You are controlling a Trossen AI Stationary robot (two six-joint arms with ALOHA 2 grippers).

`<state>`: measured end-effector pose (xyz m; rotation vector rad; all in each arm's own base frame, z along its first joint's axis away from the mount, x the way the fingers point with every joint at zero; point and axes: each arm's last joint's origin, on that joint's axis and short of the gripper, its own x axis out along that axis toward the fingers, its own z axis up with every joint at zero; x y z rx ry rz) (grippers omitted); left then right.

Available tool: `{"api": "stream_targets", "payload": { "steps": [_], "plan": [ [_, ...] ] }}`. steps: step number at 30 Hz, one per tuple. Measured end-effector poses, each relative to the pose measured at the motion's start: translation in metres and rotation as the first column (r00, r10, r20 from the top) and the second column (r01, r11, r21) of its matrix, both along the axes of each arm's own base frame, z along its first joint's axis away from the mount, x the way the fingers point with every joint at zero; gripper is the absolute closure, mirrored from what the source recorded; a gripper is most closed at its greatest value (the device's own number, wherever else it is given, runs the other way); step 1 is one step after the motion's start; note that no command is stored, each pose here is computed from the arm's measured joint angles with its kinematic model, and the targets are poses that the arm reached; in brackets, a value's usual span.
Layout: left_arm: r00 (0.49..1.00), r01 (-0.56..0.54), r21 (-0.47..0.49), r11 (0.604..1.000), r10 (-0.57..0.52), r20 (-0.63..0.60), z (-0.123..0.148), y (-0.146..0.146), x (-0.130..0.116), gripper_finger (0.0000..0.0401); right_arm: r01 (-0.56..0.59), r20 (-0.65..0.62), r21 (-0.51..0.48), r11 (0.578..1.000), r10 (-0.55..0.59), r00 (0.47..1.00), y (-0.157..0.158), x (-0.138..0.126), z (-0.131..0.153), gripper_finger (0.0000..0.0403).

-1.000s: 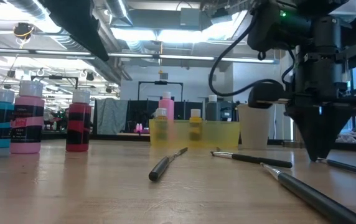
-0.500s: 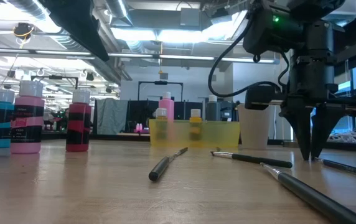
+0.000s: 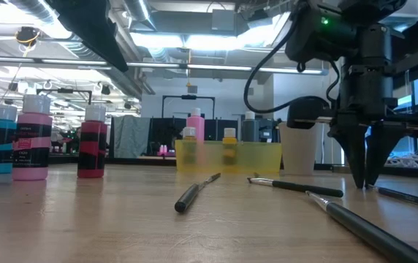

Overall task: Pick & Place Paint Supplies
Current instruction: Put the silver paint brush into the white cup

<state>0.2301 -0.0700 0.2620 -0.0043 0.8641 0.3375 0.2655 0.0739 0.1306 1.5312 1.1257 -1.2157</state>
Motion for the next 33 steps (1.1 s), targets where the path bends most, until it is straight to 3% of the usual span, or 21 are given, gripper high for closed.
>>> {"api": "stream_targets", "payload": {
  "steps": [24, 33],
  "plan": [
    [1.0, 0.0, 0.0, 1.0, 0.0, 0.0, 0.0, 0.0, 0.0, 0.0183, -0.006, 0.003, 0.021, 1.0, 0.006, 1.0, 0.003, 0.0003, 0.0002, 0.0364],
    [1.0, 0.0, 0.0, 1.0, 0.0, 0.0, 0.0, 0.0, 0.0, 0.0182, -0.054, -0.017, 0.004, 0.999, 0.054, 0.998, 0.0027, -0.0013, -0.0015, 0.0398]
  ]
}}
